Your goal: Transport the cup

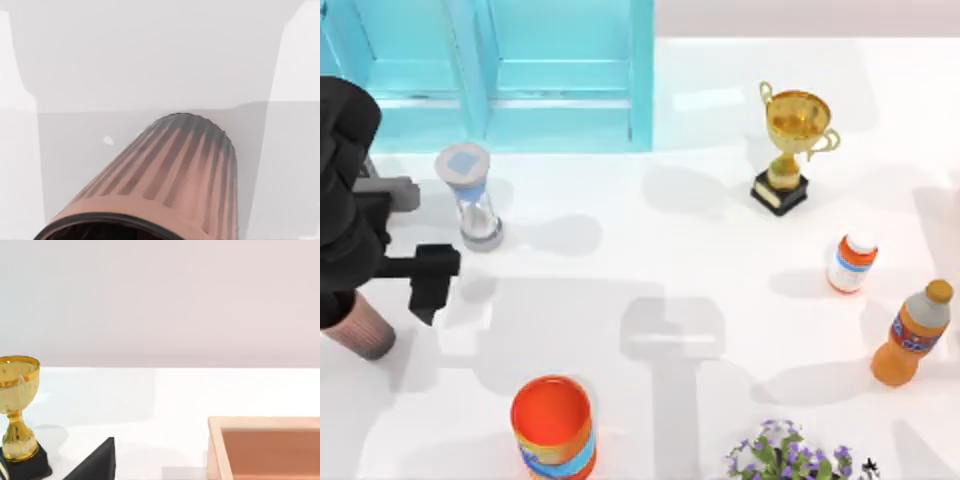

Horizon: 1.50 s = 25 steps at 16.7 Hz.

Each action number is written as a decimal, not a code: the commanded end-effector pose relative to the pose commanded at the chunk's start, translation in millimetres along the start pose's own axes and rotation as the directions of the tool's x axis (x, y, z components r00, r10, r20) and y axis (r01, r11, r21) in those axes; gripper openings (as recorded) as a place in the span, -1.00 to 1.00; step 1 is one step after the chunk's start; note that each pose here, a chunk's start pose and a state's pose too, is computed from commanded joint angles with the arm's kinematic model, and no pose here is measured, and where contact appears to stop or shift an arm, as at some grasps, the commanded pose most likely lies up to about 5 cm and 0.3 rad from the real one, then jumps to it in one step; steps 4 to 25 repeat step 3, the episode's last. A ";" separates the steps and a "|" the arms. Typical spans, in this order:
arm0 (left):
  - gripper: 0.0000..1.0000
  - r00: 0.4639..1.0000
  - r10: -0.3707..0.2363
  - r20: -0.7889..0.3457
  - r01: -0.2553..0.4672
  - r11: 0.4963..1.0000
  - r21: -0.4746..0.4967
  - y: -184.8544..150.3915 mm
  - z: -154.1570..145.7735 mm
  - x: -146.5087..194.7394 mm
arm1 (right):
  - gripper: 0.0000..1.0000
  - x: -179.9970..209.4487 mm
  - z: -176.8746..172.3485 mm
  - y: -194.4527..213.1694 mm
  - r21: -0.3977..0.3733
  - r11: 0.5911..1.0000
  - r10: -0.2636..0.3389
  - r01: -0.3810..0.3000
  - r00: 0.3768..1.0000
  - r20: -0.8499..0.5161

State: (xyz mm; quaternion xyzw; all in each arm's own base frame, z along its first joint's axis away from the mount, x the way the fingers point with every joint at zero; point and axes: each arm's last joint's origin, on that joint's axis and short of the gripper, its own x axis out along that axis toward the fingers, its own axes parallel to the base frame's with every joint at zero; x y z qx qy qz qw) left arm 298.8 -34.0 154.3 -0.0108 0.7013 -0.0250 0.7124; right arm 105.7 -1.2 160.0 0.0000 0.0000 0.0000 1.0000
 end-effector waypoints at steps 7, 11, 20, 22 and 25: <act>1.00 1.000 0.000 0.000 0.000 1.000 0.000 0.0 0.0 0.0 | 1.00 0.0 0.0 0.0 0.000 1.000 0.000 0.000 1.000 0.000; 1.00 1.000 0.000 0.000 0.000 1.000 0.000 0.0 0.0 0.0 | 1.00 0.0 0.0 0.0 0.000 1.000 0.000 0.000 1.000 0.000; 1.00 1.000 0.000 0.000 0.000 1.000 0.000 0.0 0.0 0.0 | 1.00 0.0 0.0 0.0 0.000 1.000 0.000 0.000 1.000 0.000; 1.00 1.000 0.000 0.000 0.000 1.000 0.000 0.0 0.0 0.0 | 1.00 0.0 0.0 0.0 0.000 1.000 0.000 0.000 1.000 0.000; 1.00 1.000 0.000 0.000 0.000 1.000 0.000 0.0 0.0 0.0 | 1.00 0.0 0.0 0.0 0.000 1.000 0.000 0.000 1.000 0.000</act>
